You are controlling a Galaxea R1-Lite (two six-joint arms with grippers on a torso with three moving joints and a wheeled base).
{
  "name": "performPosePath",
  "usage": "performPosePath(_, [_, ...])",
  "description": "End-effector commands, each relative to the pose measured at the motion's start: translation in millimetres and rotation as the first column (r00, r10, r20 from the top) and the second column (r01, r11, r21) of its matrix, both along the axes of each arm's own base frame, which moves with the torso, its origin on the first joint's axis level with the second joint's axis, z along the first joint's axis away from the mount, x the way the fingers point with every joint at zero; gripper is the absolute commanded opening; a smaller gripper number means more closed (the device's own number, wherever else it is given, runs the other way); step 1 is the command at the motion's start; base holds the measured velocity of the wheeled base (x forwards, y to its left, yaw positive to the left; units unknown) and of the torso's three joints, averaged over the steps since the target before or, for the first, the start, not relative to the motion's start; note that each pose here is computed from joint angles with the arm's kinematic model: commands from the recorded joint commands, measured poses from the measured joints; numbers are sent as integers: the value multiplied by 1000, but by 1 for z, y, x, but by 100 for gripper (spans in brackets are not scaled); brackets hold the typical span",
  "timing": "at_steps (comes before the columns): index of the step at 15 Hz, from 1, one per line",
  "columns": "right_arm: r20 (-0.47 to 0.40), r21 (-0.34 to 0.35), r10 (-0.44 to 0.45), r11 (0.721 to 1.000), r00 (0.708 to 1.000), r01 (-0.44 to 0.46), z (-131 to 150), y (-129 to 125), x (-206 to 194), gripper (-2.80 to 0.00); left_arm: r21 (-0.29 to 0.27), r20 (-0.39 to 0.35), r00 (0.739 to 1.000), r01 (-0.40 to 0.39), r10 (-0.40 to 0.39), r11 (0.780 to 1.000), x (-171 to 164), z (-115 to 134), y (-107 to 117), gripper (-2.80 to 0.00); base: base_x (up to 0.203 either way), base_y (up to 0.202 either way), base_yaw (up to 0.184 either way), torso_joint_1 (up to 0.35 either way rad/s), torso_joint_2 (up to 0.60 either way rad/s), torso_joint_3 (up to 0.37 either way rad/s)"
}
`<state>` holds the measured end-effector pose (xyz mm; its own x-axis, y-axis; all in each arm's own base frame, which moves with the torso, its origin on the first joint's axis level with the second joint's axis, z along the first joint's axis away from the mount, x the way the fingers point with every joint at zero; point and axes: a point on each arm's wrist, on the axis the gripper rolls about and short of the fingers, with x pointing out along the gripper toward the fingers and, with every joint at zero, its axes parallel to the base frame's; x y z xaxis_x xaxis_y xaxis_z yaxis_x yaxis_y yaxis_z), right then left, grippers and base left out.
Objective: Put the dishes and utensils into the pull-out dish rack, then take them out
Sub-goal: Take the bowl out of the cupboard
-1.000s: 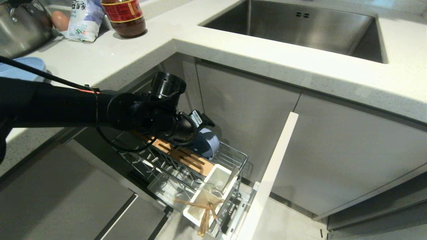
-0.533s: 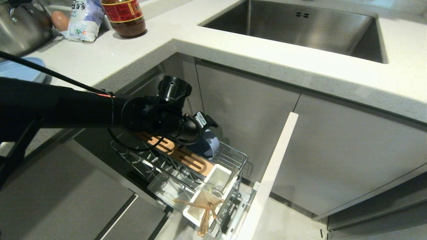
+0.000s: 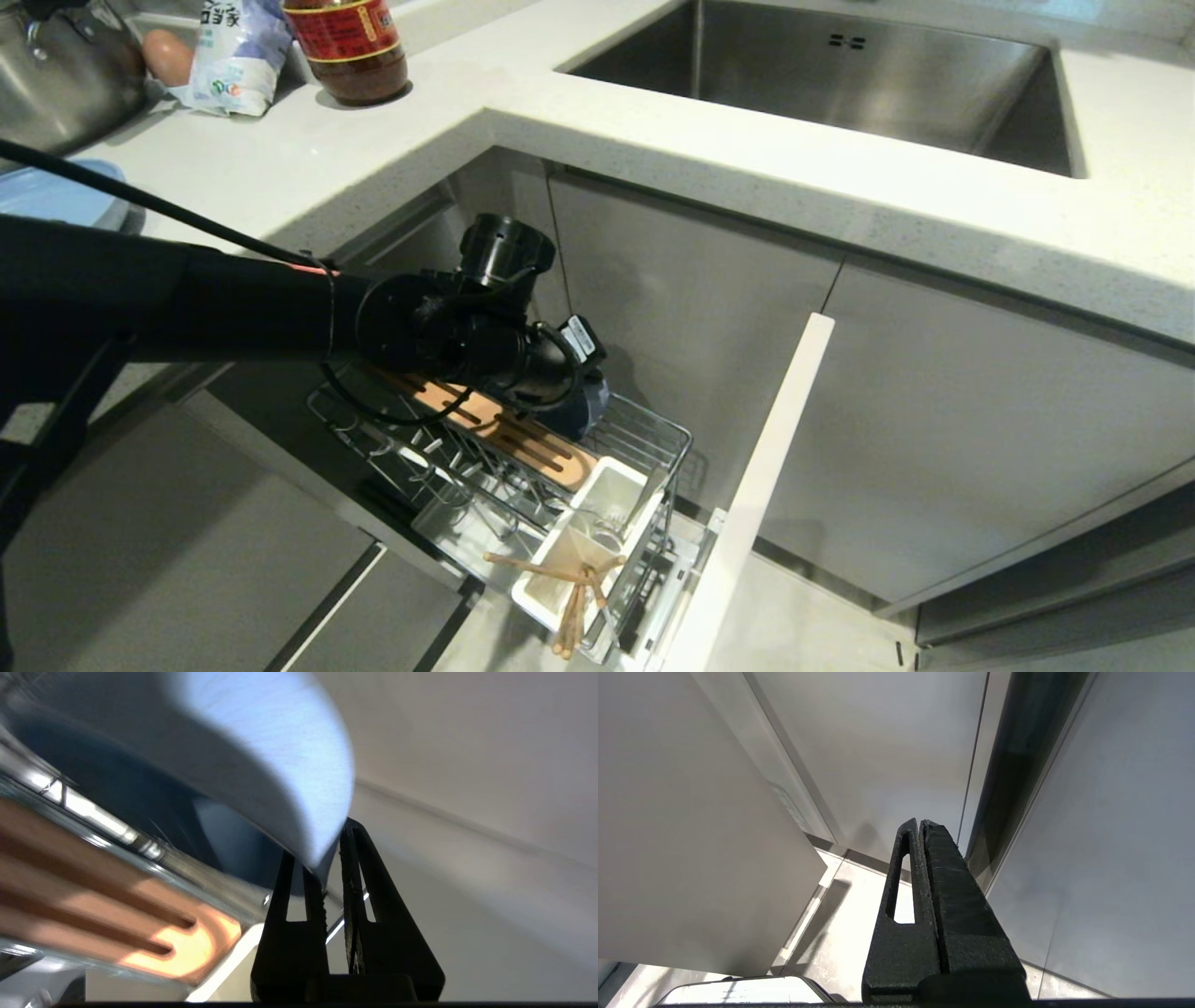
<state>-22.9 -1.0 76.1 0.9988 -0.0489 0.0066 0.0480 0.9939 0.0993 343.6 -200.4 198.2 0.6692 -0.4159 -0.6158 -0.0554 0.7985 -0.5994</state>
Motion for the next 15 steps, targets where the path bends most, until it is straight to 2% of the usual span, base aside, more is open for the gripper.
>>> performPosePath(1, [4, 1, 0, 1000, 1000, 0, 0, 0, 0, -280, -8, 6, 1000, -7, 7, 1000, -2, 4, 1, -280, 0, 0, 0, 0, 0, 0])
performPosePath(5, [4, 1, 0, 1000, 1000, 0, 0, 0, 0, -280, -23, 10, 1000, -1, 1, 1000, -12, 17, 1, -280, 0, 0, 0, 0, 0, 0])
performPosePath(8, [4, 1, 0, 1000, 1000, 0, 0, 0, 0, -280, -59, 52, 999, 5, -1, 998, -26, 38, 5, -280, 0, 0, 0, 0, 0, 0])
performPosePath(11, [4, 1, 0, 1000, 1000, 0, 0, 0, 0, -280, -110, 122, 992, 36, -23, 993, -43, 67, 3, -280, 0, 0, 0, 0, 0, 0])
performPosePath(15, [4, 1, 0, 1000, 1000, 0, 0, 0, 0, -280, -196, 282, 958, 104, -46, 975, -86, 128, 15, -280, 0, 0, 0, 0, 0, 0])
